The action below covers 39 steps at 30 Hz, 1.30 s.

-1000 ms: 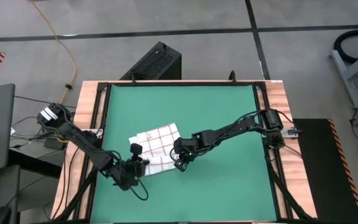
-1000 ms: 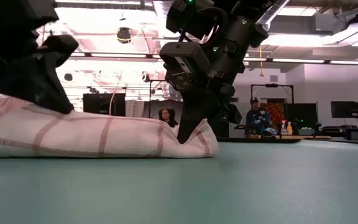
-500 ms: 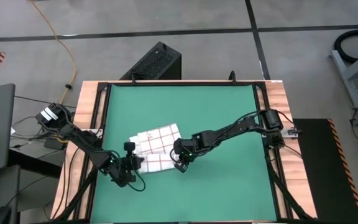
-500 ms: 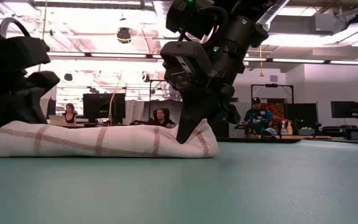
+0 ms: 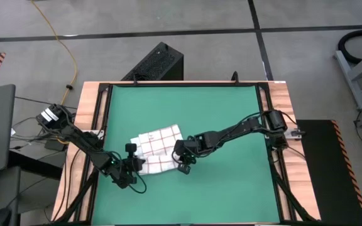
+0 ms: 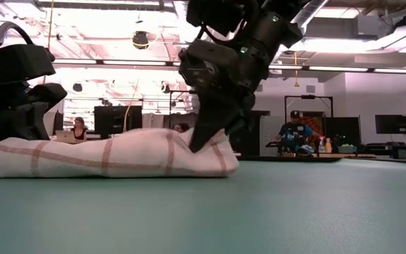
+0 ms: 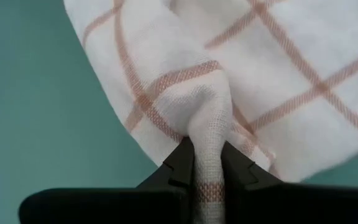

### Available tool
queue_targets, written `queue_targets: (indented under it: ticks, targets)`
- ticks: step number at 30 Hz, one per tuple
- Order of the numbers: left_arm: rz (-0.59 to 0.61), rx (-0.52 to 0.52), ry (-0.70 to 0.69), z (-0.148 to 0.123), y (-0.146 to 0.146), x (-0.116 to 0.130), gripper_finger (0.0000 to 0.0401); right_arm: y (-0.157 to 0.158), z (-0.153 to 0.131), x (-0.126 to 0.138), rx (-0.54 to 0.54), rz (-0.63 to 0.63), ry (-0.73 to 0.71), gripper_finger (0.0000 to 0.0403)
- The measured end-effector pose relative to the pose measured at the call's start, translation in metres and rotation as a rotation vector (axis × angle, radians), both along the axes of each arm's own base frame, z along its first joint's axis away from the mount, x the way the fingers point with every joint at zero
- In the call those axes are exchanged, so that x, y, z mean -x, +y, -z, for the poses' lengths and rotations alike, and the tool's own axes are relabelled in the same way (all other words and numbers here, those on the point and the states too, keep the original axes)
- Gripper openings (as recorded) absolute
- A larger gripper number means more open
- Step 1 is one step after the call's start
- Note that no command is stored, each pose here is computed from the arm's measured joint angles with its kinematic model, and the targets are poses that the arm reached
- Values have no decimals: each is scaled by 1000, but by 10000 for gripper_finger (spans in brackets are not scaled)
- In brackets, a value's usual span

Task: Roll towel
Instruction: Roll the white towel

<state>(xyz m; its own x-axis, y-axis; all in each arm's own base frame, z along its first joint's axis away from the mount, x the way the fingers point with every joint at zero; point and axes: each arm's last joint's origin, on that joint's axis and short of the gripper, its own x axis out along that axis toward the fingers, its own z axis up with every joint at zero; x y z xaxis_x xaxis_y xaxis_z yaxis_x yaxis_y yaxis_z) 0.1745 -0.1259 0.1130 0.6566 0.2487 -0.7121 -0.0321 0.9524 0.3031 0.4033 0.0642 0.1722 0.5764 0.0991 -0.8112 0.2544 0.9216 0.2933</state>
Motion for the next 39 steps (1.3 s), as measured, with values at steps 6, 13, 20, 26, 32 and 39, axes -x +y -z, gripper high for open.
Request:
queue_targets:
  ticks: [6,13,20,26,32,39]
  targets:
    - [5,6,7,0,0,0,0,5,5,9,40,-37,99,63]
    - [10,3,28,5,3,4,0,10,6,13,121,-95,112,131]
    - [11,4,29,7,4,6,0,9,5,12,144,-117,105,212]
    - [31,-9,35,7,4,6,0,11,-9,5,216,-233,77,233]
    - [52,-16,58,8,4,6,0,11,-38,-3,319,-390,55,235]
    - [72,-5,113,9,5,9,0,33,-62,5,416,-637,109,235]
